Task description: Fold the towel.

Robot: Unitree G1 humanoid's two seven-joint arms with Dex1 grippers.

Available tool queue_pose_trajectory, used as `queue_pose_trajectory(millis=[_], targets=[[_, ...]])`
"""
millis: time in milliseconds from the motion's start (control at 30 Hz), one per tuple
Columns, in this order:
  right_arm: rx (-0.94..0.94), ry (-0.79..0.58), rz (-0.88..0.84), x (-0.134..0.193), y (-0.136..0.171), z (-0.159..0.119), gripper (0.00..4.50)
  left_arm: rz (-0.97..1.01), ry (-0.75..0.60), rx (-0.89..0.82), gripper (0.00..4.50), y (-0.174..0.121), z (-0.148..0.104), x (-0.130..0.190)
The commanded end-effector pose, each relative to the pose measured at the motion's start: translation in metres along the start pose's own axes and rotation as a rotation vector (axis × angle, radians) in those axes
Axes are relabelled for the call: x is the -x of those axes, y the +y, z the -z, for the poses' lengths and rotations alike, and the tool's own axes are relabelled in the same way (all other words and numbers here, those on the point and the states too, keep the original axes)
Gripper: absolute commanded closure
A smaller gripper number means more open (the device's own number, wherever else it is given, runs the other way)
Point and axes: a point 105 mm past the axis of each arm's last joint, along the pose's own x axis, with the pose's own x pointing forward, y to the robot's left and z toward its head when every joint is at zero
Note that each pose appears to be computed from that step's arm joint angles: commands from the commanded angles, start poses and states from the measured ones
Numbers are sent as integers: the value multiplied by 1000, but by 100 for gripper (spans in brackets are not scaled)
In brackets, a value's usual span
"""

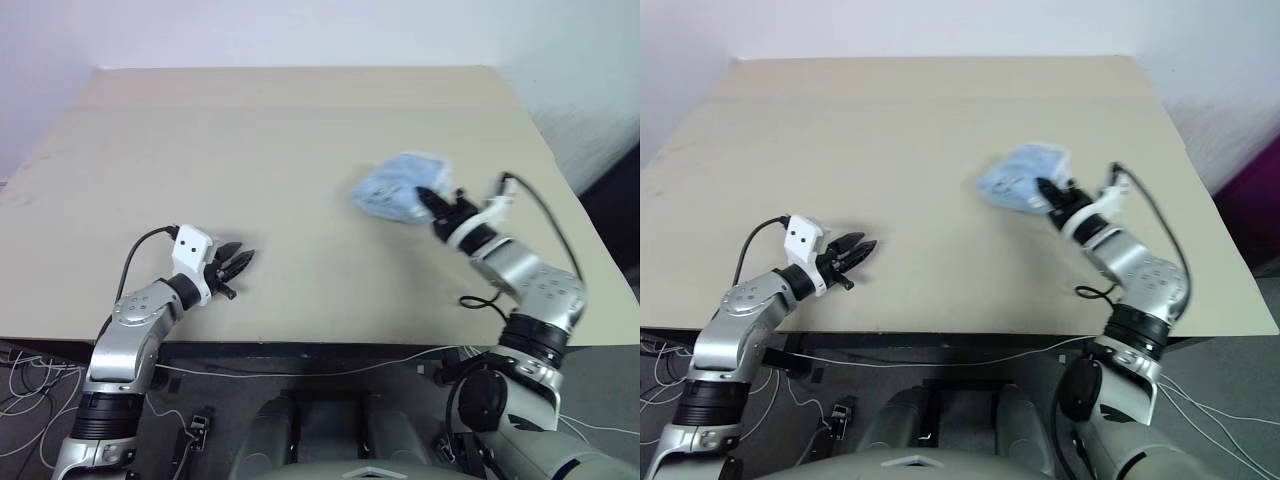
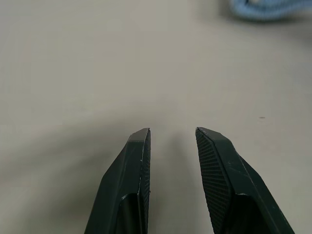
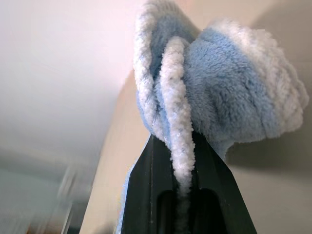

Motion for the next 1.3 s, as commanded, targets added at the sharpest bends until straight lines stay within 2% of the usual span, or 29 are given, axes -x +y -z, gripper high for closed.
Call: queue_pose_trajectory(millis=[33,100,167,333,500,767,933,1133,1233,1300], targets=[[-32,-135,107,20,-7,-29,447,37,-31,-28,298,-4,-13,-10],[-64,-169,235,35,-27,-29,447,60,-40,-27,298,-7,-17,-17],[-87,-169,287,45,-33,-21,447,78,-44,-27,298,-11,-18,-21],[-105,-150,351,61,-35,-2,447,115,-44,-22,298,-21,-16,-29],[-121,-174,403,67,-41,-4,447,126,-44,-25,298,-25,-15,-32],[-150,-205,424,73,-44,-7,191,131,-45,-23,298,-27,-15,-31],[-86,-296,484,83,-51,-23,19,133,-40,-22,298,-24,-16,-32],[38,-431,491,95,-53,-62,19,140,-40,-22,298,-22,-20,-38],[187,-415,386,79,-29,-70,19,139,-41,-27,298,-20,-22,-38],[347,-341,290,60,-6,-61,19,119,-42,-35,298,-15,-22,-36]])
